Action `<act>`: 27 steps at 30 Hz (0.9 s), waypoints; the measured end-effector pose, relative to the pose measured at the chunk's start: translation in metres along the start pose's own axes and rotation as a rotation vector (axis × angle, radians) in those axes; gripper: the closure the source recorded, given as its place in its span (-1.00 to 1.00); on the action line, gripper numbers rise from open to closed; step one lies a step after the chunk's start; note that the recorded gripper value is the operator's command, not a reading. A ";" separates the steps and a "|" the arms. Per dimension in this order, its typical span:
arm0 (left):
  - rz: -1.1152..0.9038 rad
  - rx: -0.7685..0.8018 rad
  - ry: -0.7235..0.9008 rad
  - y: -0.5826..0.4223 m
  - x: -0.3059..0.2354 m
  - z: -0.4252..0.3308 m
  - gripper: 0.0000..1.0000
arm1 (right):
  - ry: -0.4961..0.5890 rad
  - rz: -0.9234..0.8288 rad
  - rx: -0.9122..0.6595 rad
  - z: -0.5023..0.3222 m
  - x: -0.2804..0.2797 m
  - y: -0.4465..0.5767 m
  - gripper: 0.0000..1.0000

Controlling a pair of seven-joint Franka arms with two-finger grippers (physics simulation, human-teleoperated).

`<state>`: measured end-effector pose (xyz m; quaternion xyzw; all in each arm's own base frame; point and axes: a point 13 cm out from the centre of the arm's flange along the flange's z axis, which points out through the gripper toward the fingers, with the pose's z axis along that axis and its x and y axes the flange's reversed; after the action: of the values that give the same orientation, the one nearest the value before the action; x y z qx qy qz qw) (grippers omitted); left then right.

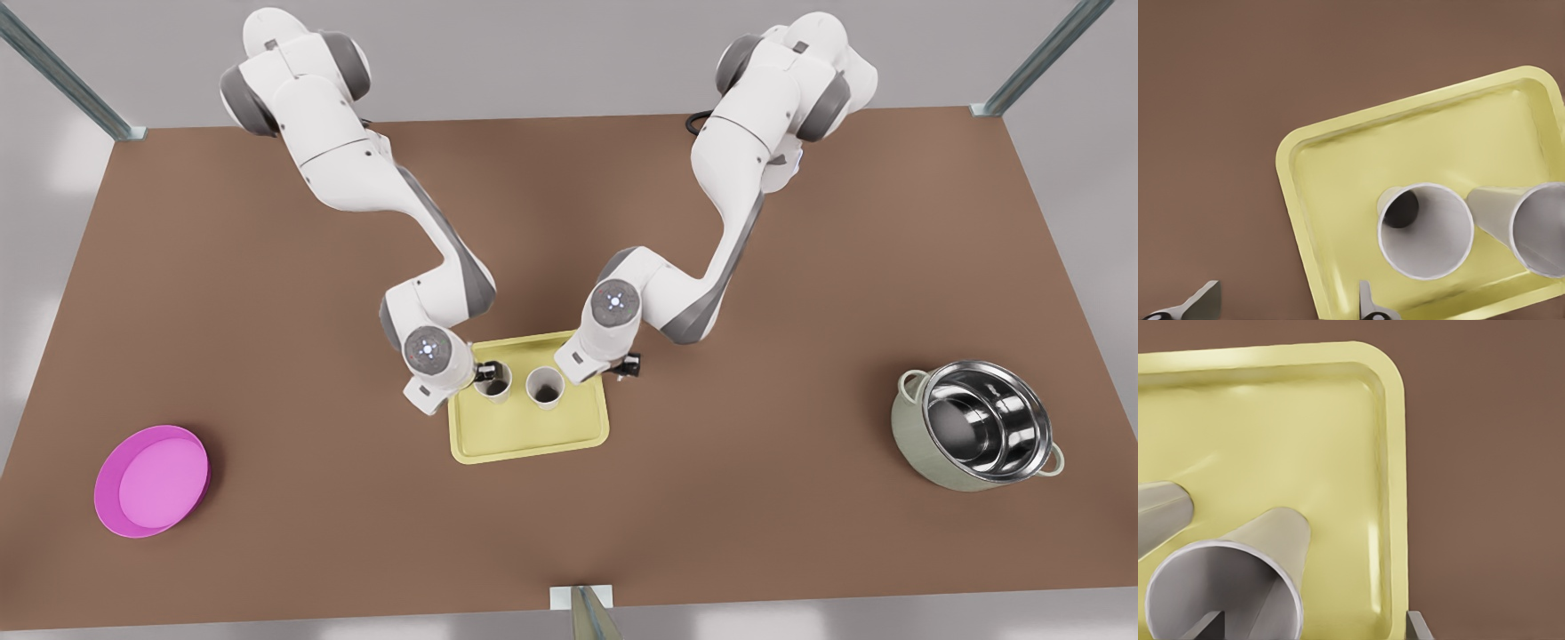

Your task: Use the left arm to pick up the white IKEA cup from the tray and place it on the middle-left position; use the right arm to pick up the white IKEA cup from the tray and place it on the middle-right position

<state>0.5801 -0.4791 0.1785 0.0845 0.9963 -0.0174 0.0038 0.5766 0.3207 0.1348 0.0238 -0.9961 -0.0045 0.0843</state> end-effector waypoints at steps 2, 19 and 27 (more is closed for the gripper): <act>-0.016 0.007 -0.012 -0.014 0.004 0.008 -1.00 | 0.011 0.017 0.004 0.011 0.000 -0.001 -0.93; -0.173 0.054 -0.102 -0.044 -0.008 0.057 -1.00 | 0.011 0.149 -0.026 0.019 -0.019 -0.028 0.78; -0.199 0.060 -0.157 -0.050 -0.018 0.074 -0.70 | -0.061 0.301 -0.101 -0.067 -0.059 -0.158 0.84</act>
<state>0.5894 -0.5338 0.1060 -0.0165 0.9954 -0.0539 0.0777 0.6537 0.1657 0.1887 -0.1304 -0.9890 -0.0426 0.0550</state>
